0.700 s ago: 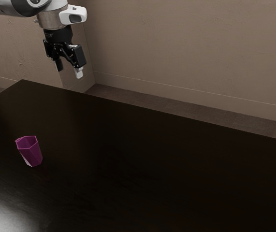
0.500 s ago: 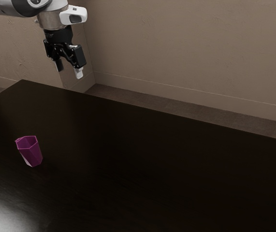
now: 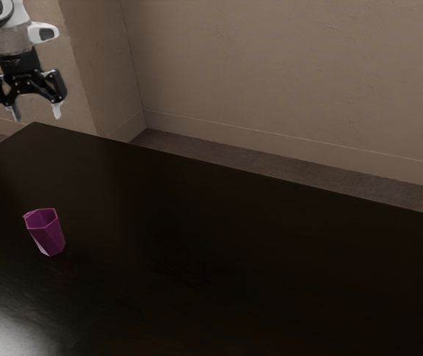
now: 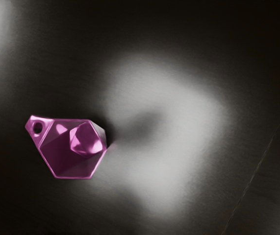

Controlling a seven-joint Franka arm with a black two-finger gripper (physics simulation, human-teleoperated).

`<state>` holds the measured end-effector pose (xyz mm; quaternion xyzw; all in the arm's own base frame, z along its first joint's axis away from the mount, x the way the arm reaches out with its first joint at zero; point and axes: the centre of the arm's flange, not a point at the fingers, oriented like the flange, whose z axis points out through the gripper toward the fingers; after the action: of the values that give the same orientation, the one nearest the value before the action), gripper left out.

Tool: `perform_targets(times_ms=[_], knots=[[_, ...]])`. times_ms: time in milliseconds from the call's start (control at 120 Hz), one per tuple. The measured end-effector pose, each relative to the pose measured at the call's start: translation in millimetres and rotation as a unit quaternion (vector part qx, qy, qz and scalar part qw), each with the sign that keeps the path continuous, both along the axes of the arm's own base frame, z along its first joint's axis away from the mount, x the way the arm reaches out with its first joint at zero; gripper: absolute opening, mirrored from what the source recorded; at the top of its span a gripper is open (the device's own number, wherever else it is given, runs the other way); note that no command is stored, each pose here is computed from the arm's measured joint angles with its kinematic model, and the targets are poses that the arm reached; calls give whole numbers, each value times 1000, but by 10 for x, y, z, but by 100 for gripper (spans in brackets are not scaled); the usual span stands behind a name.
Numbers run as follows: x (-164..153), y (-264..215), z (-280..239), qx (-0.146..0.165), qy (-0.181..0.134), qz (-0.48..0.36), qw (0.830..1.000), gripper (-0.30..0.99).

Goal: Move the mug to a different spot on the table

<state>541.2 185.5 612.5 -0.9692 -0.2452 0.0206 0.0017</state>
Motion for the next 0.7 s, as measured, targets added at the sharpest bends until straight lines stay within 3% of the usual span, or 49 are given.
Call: perform_targets(times_ms=[167, 267, 508, 700], knots=[[167, -319, -138, 7, 9, 67, 998, 69], [114, -56, -420, 2, 22, 147, 989, 69], [-70, 383, -943, 6, 29, 302, 953, 69], [-332, 717, -1291, 5, 23, 404, 914, 68]])
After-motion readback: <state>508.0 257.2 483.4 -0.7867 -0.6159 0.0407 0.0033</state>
